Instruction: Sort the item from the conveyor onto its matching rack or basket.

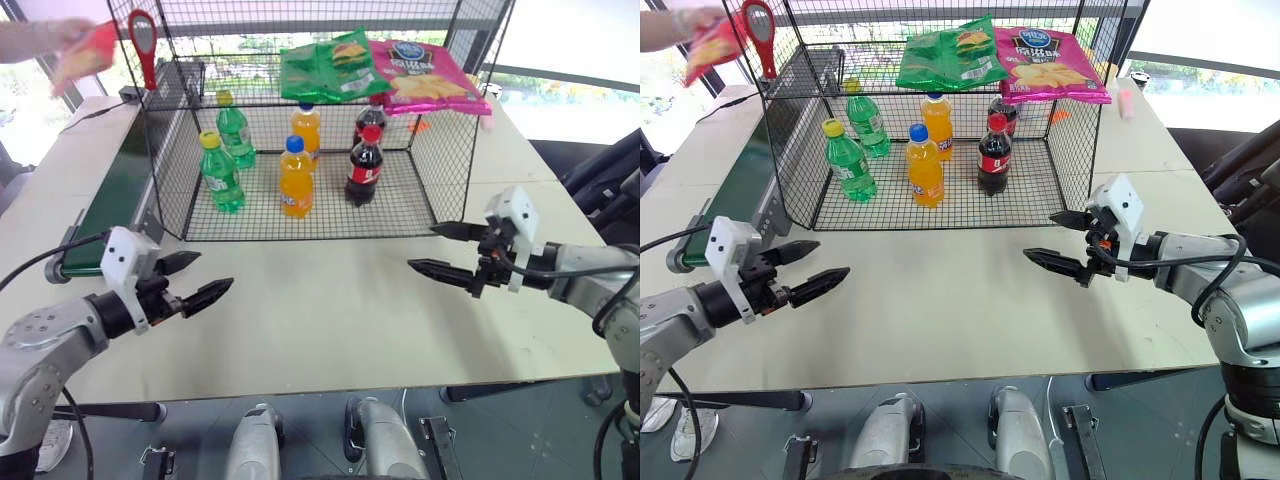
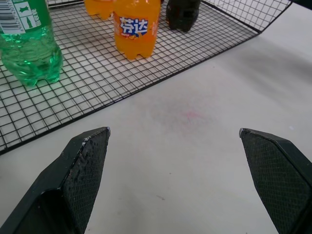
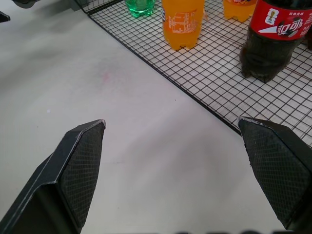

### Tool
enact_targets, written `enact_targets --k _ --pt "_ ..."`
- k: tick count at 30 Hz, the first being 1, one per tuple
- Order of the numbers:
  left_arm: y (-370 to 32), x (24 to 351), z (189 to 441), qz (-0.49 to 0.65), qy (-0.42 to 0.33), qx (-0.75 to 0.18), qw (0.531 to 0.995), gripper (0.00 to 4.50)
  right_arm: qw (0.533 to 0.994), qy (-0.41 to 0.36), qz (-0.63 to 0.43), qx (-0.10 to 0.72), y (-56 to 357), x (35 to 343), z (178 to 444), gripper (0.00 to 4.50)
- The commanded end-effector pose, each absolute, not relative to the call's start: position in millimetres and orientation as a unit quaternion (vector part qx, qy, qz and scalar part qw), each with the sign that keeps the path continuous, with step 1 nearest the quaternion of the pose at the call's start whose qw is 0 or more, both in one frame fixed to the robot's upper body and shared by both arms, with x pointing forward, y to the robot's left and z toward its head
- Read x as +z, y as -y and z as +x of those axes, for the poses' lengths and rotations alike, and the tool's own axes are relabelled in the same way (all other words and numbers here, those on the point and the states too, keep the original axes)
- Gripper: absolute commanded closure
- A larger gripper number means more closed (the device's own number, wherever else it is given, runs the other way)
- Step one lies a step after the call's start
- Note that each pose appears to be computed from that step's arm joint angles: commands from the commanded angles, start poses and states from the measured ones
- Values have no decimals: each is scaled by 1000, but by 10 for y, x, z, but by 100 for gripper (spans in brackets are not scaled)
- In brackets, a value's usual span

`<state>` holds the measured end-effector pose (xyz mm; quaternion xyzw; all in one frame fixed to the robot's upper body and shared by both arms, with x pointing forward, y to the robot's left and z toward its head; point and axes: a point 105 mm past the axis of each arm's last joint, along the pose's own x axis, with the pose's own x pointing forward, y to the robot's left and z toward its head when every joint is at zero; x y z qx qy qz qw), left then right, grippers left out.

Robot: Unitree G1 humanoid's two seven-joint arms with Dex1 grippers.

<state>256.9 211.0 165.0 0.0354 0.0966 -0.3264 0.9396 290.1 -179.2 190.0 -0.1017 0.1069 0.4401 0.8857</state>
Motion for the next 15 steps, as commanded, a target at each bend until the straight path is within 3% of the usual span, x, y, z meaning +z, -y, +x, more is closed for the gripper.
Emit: enact_targets --k 1,15 --pt "-2096 1784 2533 56 -74 -332 939 1 884 -82 -109 447 1752 1989 2910 0" --pt "-2082 2011 2456 104 -67 -342 932 1 876 -84 -99 465 1682 1952 2945 0"
